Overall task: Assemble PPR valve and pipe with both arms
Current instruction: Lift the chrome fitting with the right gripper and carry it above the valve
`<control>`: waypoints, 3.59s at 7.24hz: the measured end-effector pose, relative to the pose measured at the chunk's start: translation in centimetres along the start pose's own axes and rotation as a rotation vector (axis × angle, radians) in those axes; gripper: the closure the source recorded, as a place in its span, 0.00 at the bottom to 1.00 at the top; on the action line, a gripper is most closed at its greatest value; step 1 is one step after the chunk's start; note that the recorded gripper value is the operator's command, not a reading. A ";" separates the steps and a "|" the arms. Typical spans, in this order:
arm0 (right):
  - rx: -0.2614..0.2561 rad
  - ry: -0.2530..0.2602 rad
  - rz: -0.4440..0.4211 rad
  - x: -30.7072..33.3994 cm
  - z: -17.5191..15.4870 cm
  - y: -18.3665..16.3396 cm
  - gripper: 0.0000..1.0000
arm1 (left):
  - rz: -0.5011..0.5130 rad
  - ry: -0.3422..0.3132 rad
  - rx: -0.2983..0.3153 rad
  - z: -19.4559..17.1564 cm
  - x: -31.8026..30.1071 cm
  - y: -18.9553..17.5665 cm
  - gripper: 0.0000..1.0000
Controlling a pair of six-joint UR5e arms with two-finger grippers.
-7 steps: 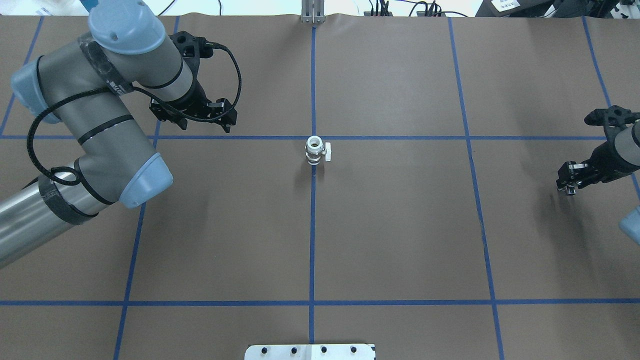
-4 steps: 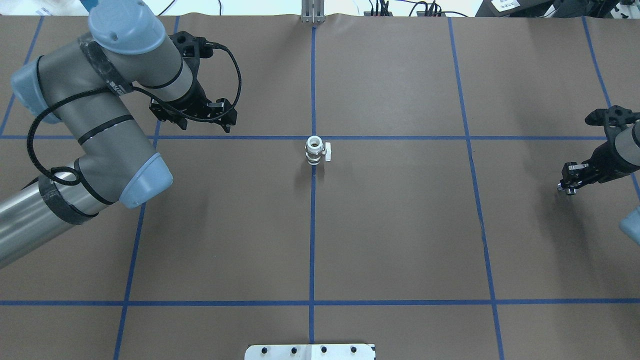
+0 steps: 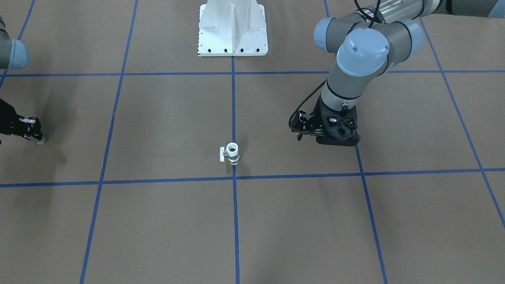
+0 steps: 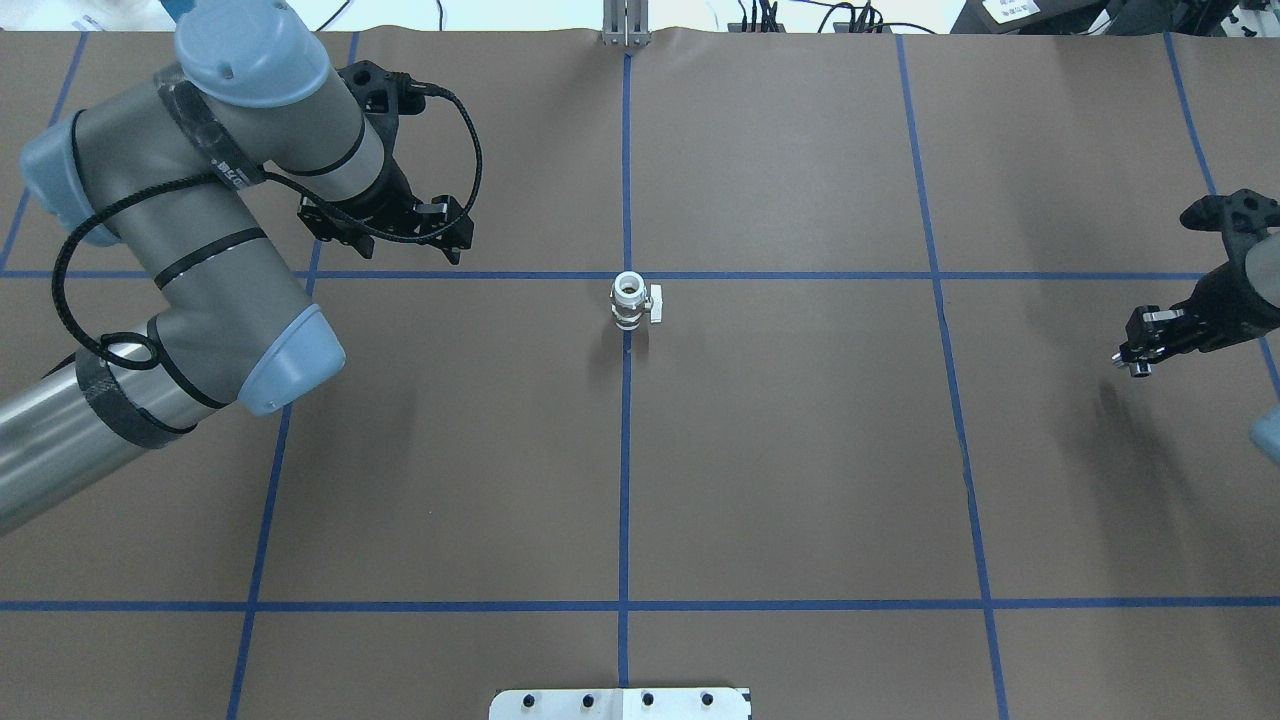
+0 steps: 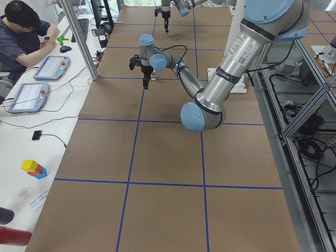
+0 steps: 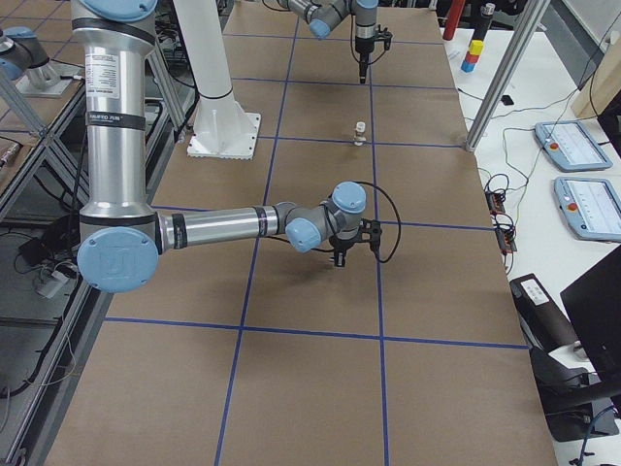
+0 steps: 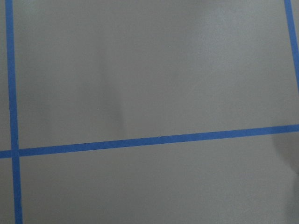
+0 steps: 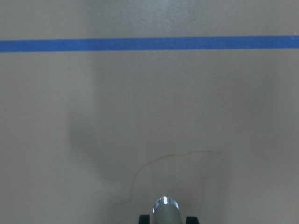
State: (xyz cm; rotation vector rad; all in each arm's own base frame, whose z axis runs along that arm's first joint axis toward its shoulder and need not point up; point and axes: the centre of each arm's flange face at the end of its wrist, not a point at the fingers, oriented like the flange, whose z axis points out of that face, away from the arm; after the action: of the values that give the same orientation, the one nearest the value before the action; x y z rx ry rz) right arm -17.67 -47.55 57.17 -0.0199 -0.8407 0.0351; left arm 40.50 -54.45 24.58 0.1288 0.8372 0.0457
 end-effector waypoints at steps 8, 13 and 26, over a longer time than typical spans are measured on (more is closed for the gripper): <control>0.037 -0.025 -0.008 -21.4 -13.4 -9.6 1.00 | 0.104 -0.043 0.031 -0.5 -9.8 0.9 0.00; 0.053 -0.030 0.016 -31.4 -13.2 -8.7 1.00 | 0.155 -0.133 0.074 -3.1 -26.6 2.0 0.00; 0.070 -0.003 -0.011 -48.1 -10.2 -8.5 1.00 | 0.174 -0.161 0.067 -1.7 -30.6 2.5 0.00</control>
State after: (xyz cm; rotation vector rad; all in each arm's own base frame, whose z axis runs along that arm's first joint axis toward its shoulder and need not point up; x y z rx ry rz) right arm -41.94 -57.93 14.88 0.0500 -0.8424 0.0543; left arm 18.78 -54.56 46.36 0.2645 0.6654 0.1686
